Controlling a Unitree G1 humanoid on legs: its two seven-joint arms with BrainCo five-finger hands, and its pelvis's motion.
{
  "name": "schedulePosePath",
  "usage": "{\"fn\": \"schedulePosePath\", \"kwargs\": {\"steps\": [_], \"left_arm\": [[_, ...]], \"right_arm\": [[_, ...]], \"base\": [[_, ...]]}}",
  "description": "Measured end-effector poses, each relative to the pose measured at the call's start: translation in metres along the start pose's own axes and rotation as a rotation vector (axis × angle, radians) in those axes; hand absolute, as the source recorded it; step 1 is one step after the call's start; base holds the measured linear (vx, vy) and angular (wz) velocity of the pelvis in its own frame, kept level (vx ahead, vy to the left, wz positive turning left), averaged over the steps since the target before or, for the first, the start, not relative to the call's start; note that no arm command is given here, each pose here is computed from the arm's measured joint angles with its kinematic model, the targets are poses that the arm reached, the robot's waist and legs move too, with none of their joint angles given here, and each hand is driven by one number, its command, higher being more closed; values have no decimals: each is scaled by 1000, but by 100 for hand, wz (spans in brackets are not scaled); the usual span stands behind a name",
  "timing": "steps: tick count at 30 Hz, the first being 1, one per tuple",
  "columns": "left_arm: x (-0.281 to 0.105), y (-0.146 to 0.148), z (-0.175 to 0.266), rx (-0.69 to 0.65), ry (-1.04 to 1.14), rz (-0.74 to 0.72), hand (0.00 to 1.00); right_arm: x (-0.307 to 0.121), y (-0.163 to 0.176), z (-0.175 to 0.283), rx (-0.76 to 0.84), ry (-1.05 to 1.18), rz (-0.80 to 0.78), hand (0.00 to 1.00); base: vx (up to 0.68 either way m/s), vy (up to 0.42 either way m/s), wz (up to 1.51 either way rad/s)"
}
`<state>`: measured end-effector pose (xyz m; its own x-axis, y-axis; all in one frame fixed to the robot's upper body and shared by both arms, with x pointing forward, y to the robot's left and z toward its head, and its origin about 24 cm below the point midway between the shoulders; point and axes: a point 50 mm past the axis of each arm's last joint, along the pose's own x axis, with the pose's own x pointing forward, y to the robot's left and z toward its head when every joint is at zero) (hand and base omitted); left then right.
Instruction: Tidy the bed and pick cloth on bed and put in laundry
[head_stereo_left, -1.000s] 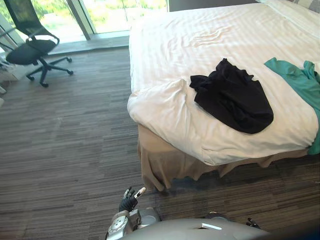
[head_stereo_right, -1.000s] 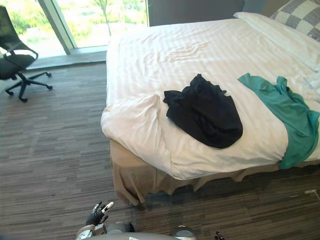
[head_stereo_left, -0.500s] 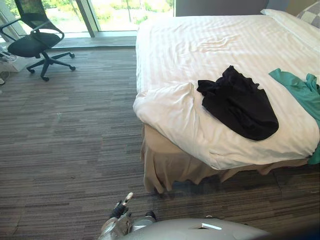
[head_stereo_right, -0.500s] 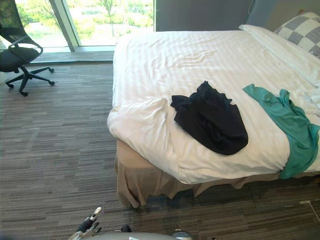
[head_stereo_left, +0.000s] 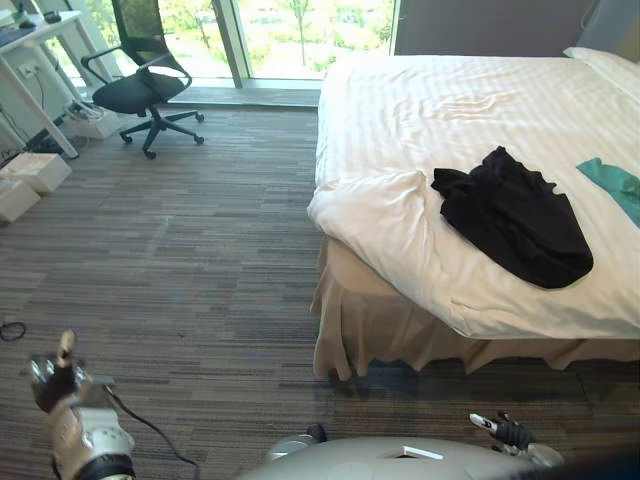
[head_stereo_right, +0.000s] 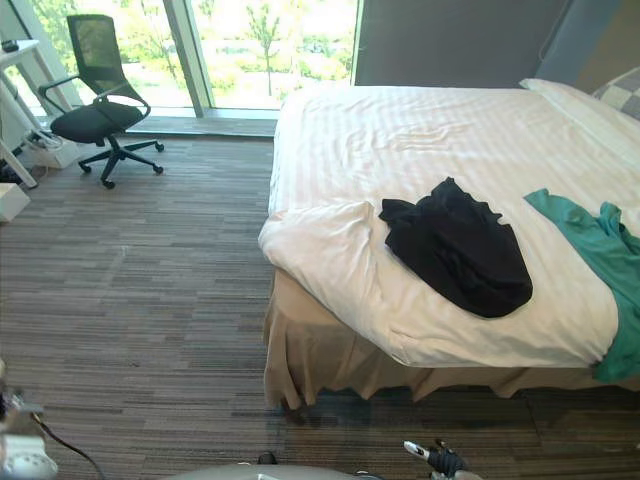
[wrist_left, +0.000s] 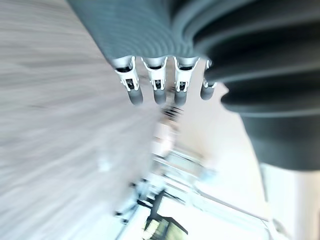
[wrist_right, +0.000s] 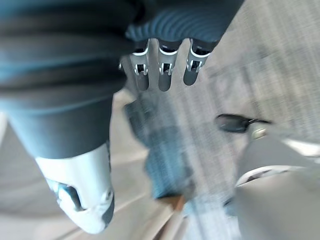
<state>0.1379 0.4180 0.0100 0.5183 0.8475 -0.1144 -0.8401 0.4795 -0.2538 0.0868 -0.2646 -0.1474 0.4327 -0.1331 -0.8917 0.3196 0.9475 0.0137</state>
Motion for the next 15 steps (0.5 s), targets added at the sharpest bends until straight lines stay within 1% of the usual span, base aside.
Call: {"fn": "schedulePosePath", "kwargs": {"steps": [2,3,4,5,7,9,12,15], "left_arm": [[9,-47,40,96,-203,-146,0],[9,-60,50,127,-258,-185,0],[5,-86,68,195,-365,-268,0],[1,-99,76,227,-418,-307,0],[-16,-138,94,322,-583,-443,0],[-33,-168,97,406,-676,-561,0],[-50,-191,96,502,-766,-678,0],[-56,-202,94,563,-804,-716,0]], "right_arm": [[1,3,5,1,-11,14,0],[2,3,5,5,-12,15,0],[2,5,5,17,-13,19,0],[2,6,5,24,-12,20,0],[3,7,8,33,-9,11,0],[4,9,7,34,1,2,0],[5,17,1,49,24,-3,0],[5,18,-1,48,34,-10,0]], "base": [[166,32,9],[159,9,-3],[139,-2,-9],[177,-6,-18],[186,-17,-15],[138,-35,-6],[123,-59,-28],[104,-111,-38]]}}
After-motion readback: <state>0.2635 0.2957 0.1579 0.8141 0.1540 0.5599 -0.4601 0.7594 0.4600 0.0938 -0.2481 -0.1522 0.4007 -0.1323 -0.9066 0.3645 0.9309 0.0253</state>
